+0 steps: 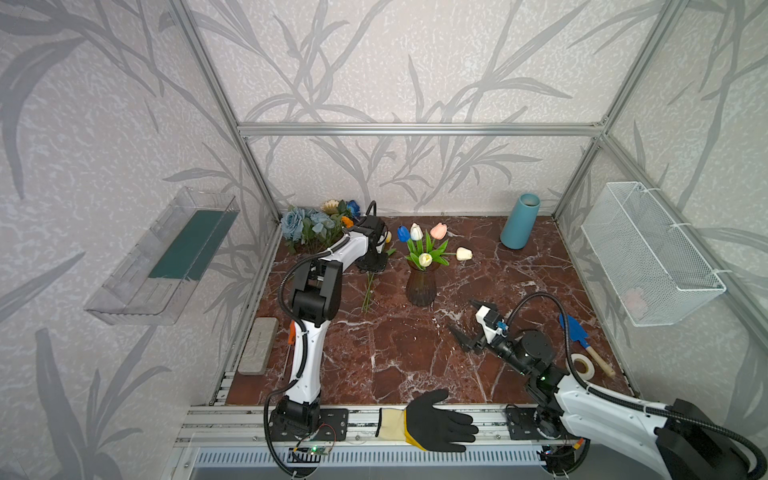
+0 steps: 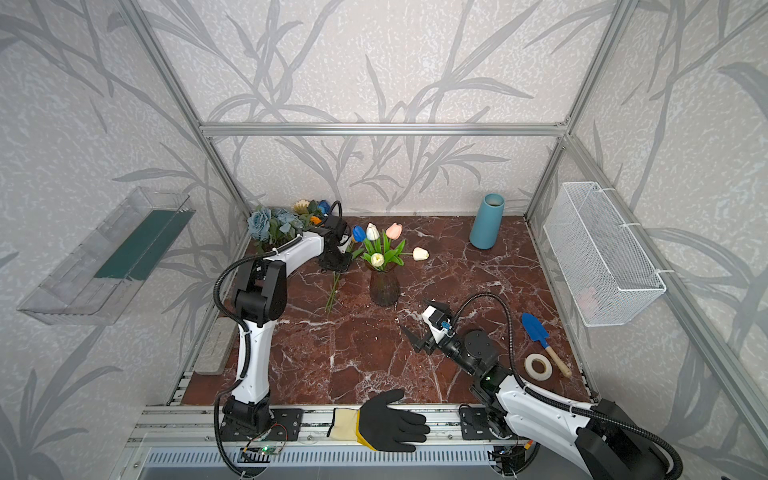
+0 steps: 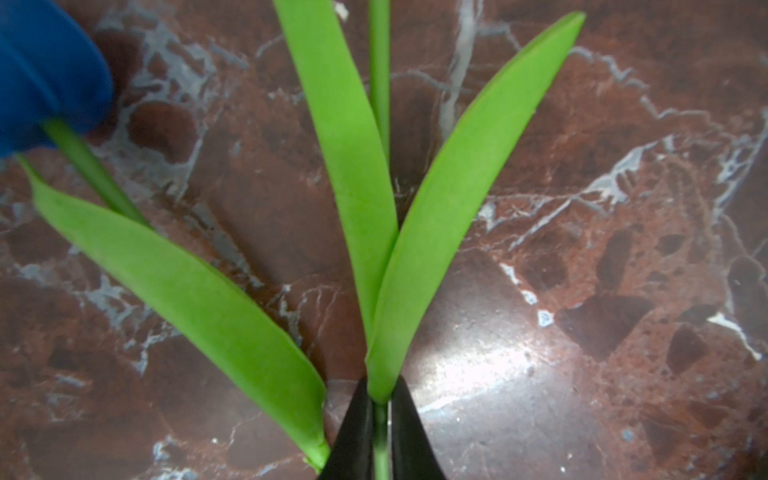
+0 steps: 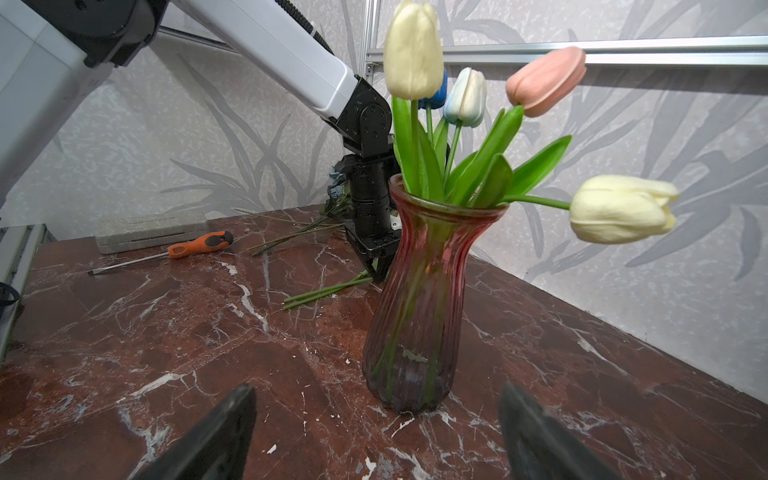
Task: Arrange the flowers into the vase
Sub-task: 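Lift the yellow tulip with the left gripper over the pink vase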
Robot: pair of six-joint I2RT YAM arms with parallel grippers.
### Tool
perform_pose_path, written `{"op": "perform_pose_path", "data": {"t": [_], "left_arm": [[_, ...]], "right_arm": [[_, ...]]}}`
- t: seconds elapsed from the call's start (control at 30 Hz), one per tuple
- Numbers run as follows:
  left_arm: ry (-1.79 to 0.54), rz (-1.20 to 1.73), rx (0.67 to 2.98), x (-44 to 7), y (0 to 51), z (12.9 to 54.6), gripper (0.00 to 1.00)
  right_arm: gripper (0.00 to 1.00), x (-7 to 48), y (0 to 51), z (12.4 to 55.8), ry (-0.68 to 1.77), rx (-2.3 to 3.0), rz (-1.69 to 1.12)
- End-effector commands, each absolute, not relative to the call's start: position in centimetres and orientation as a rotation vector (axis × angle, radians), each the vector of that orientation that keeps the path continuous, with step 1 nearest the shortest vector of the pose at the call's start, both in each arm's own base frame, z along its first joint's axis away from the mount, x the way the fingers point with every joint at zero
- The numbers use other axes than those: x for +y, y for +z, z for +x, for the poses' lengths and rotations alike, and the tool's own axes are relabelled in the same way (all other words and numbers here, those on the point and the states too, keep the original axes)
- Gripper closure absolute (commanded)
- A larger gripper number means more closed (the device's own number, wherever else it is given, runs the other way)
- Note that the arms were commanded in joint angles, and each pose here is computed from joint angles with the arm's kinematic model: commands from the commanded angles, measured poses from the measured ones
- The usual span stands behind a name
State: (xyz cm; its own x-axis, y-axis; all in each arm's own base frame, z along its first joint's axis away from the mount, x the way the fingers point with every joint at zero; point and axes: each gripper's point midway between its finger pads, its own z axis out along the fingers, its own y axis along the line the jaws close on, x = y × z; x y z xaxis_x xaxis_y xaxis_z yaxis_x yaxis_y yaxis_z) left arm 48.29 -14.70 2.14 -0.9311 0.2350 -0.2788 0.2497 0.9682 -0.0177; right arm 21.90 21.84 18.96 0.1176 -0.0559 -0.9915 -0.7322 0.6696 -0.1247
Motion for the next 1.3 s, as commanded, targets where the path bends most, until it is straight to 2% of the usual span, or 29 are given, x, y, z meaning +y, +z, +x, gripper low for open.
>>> {"op": "perform_pose_path", "data": {"t": [0.0, 0.07, 0.67, 0.97, 1.27], "left_arm": [[-0.043, 0.401, 2.903, -15.0, 1.2, 46.8, 0.94], [-0.047, 0.406, 2.880, -15.3, 2.1, 46.8, 1.00], [-0.159, 0.328, 2.572, -16.7, 13.1, 47.5, 1.00], [-0.242, 0.190, 2.049, -15.1, 24.1, 45.3, 1.00], [-0.424, 0.234, 1.437, -14.6, 34.8, 37.3, 1.00]], "right_arm": [[0.08, 22.0, 19.9, 21.8, 0.579, 1.357, -0.708], [0.08, 22.0, 19.8, 21.8, 0.577, 1.359, -0.711], [0.08, 22.0, 19.7, 21.8, 0.572, 1.361, -0.711], [0.08, 21.9, 19.8, 21.8, 0.570, 1.359, -0.707], [0.08, 21.9, 19.9, 21.7, 0.576, 1.352, -0.710]]}}
